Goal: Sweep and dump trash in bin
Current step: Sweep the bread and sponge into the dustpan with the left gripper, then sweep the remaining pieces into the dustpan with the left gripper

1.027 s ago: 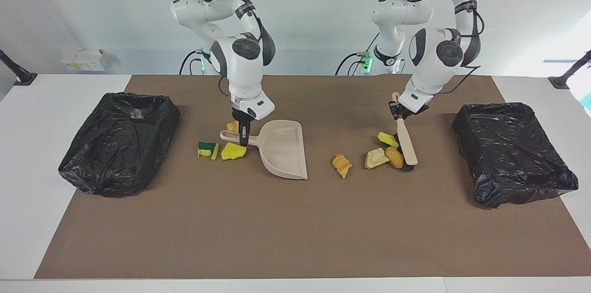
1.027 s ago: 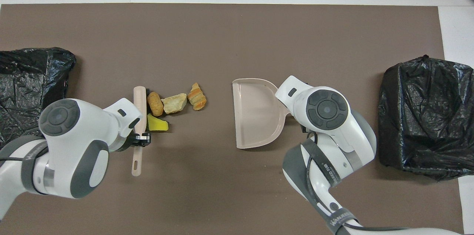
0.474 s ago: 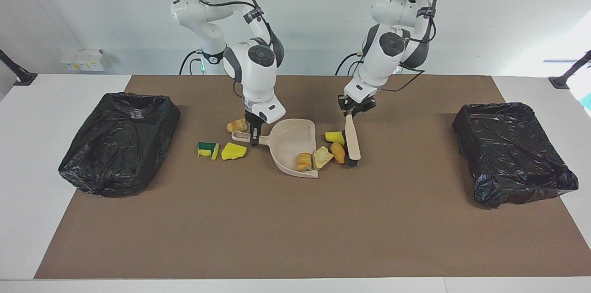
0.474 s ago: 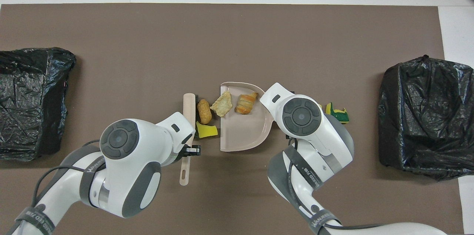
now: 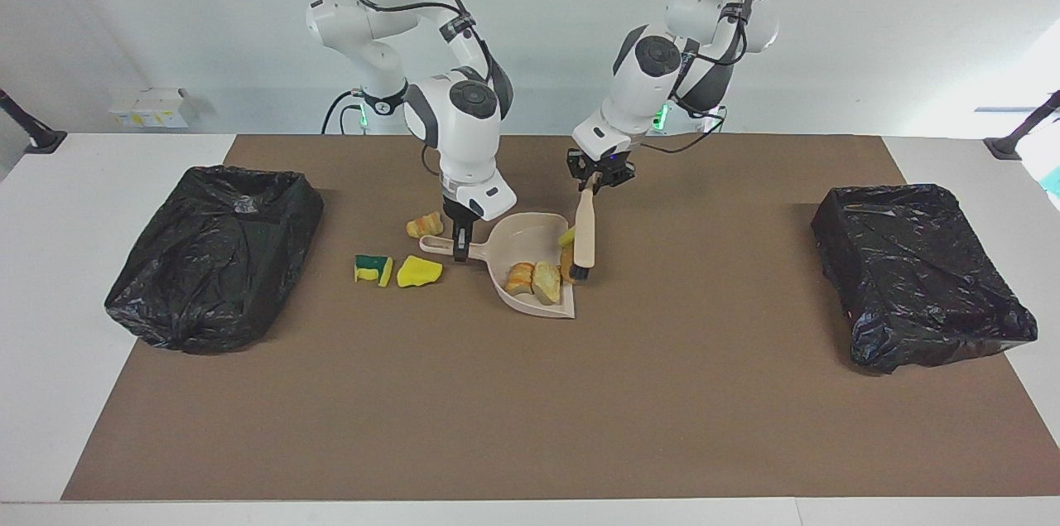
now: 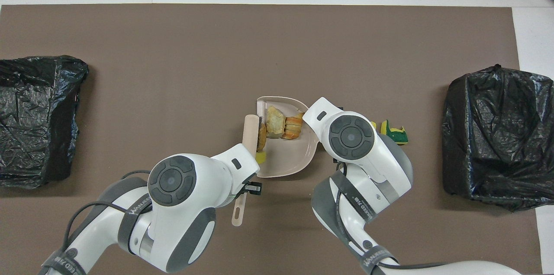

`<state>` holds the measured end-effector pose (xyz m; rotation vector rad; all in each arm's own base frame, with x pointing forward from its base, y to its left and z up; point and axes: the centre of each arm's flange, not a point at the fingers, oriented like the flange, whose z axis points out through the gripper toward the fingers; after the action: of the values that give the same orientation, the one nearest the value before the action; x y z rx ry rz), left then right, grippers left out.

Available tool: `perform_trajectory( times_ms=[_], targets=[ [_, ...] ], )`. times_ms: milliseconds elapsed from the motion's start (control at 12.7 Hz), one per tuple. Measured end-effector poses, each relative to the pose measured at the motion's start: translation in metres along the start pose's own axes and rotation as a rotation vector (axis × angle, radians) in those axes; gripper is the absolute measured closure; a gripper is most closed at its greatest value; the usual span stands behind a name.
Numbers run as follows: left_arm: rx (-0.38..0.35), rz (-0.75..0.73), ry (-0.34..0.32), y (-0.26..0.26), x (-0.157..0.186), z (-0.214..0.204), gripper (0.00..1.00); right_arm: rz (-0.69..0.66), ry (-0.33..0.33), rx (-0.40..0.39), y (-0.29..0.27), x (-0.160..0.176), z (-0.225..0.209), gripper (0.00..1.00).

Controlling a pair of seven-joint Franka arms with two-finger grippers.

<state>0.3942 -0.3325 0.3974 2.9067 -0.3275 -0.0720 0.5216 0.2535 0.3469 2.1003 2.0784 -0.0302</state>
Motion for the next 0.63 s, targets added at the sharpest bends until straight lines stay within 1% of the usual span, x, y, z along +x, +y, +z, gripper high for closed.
perform_trajectory(
  times_ms=[158, 316, 395, 474, 632],
  targets=[
    [-0.023, -0.014, 0.045, 0.002, 0.008, -0.025, 0.74, 0.0, 0.0, 0.0, 0.0, 0.0, 0.0, 0.69],
    [-0.039, -0.086, 0.093, -0.023, 0.019, -0.06, 0.74, 0.0, 0.0, 0.0, 0.0, 0.0, 0.0, 0.69],
    [-0.038, -0.116, 0.091, -0.038, 0.022, -0.07, 0.74, 0.0, 0.0, 0.0, 0.0, 0.0, 0.0, 0.69],
    [-0.029, -0.146, 0.064, -0.054, 0.022, -0.074, 0.74, 0.0, 0.0, 0.0, 0.0, 0.0, 0.0, 0.69],
    [-0.009, -0.192, -0.013, -0.086, 0.02, -0.069, 0.74, 0.0, 0.0, 0.0, 0.0, 0.0, 0.0, 0.69]
  ],
)
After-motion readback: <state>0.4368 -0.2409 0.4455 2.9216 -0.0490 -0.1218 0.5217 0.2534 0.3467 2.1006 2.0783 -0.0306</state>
